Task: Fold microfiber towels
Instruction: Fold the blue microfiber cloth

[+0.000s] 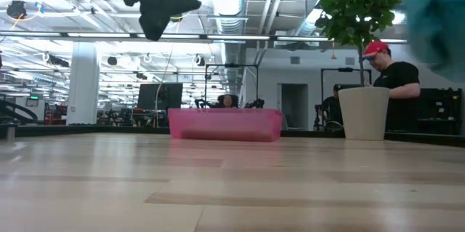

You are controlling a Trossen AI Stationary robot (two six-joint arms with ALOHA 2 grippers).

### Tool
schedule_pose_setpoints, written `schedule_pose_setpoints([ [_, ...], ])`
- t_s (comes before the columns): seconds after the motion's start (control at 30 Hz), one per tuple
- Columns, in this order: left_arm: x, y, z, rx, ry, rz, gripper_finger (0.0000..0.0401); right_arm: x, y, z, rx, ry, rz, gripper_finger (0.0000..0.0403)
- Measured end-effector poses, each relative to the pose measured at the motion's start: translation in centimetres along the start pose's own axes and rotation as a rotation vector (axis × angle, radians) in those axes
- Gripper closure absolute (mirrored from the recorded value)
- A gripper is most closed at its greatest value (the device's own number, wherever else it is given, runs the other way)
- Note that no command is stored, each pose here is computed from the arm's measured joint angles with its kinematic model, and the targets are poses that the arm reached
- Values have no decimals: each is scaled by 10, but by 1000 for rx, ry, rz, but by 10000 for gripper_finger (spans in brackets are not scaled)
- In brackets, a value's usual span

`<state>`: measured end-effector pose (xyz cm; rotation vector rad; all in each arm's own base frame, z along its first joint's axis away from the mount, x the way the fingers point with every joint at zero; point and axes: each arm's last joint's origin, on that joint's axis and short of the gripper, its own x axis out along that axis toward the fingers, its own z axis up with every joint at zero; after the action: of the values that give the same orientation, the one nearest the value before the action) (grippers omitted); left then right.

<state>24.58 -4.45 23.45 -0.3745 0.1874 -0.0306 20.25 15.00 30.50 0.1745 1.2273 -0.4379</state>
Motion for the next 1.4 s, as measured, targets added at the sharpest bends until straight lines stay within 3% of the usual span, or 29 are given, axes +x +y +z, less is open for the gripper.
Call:
schedule_pose_setpoints([
  [0.13,9,-3,-4,0,-39,-12,226,10,-12,28,28,-65,-21,372],
  [0.43,42,0,-24,26,-149,-28,225,20,-22,69,-47,-202,38,381],
  [0.67,66,-6,-25,83,-132,-65,222,23,-29,78,-49,-228,10,374],
  [0.83,79,-10,-22,139,-112,-60,197,25,-34,86,-41,-263,-9,381],
  [1.07,82,-10,-22,180,-72,-36,165,27,-40,92,-45,-284,-37,371],
  [1.4,82,-10,-30,216,-17,43,163,29,-45,102,-67,-317,-34,379],
])
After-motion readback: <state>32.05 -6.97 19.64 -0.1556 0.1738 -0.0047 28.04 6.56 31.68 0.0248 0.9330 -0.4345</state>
